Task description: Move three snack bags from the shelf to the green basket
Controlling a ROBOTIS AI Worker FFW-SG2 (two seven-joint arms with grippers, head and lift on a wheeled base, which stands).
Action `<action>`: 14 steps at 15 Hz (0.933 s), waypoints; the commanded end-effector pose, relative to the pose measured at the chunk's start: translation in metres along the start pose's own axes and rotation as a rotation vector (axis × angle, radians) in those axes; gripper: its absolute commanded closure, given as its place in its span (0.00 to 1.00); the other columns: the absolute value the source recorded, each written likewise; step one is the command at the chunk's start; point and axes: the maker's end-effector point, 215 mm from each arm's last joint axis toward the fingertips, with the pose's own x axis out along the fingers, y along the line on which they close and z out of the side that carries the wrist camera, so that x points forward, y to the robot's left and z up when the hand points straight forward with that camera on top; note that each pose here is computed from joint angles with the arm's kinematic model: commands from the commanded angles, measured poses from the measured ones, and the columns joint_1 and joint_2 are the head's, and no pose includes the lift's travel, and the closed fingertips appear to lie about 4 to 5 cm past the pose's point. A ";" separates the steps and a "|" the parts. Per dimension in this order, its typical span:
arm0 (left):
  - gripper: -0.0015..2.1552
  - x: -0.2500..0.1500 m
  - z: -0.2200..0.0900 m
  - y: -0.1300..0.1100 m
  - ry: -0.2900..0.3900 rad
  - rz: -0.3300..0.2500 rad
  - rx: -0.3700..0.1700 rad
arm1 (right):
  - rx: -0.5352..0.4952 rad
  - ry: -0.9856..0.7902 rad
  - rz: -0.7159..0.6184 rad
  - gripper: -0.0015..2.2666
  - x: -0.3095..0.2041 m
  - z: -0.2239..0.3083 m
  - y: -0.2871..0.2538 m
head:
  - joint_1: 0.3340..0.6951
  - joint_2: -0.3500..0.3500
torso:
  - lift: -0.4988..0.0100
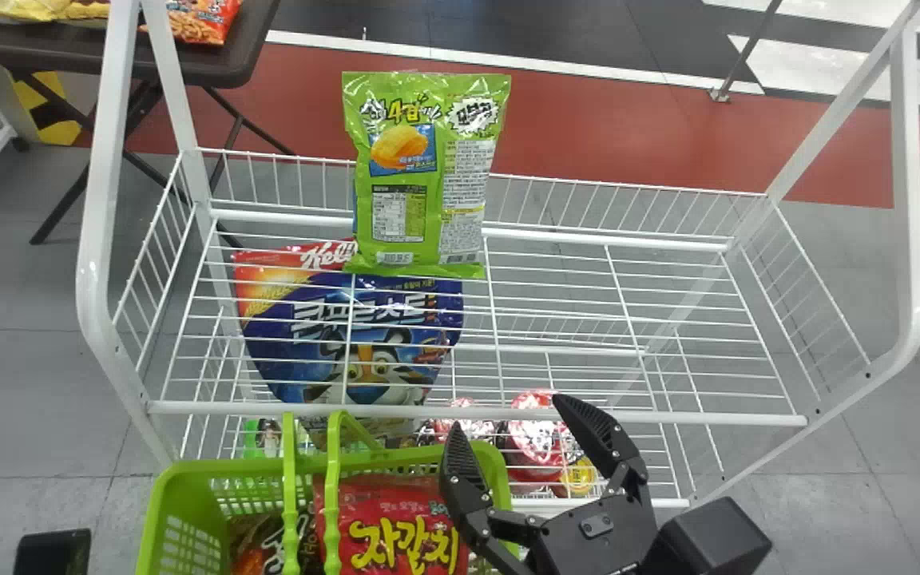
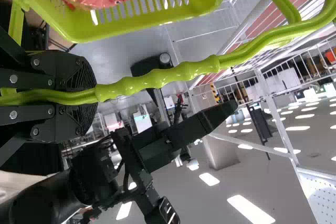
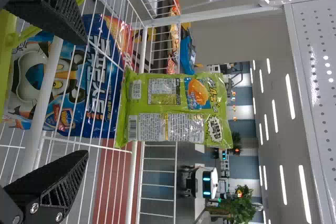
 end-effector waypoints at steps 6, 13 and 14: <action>0.98 0.000 -0.001 -0.002 0.001 -0.001 0.003 | 0.000 0.000 -0.008 0.03 0.000 0.001 -0.007 | 1.00 0.20 | 0.88; 0.98 -0.001 -0.001 -0.002 0.000 -0.002 0.001 | 0.002 0.004 -0.012 0.03 -0.001 -0.001 -0.009 | 1.00 0.18 | 0.88; 0.98 -0.001 -0.001 -0.003 0.000 -0.004 0.001 | 0.003 0.004 -0.012 0.03 -0.001 -0.001 -0.010 | 1.00 0.18 | 0.88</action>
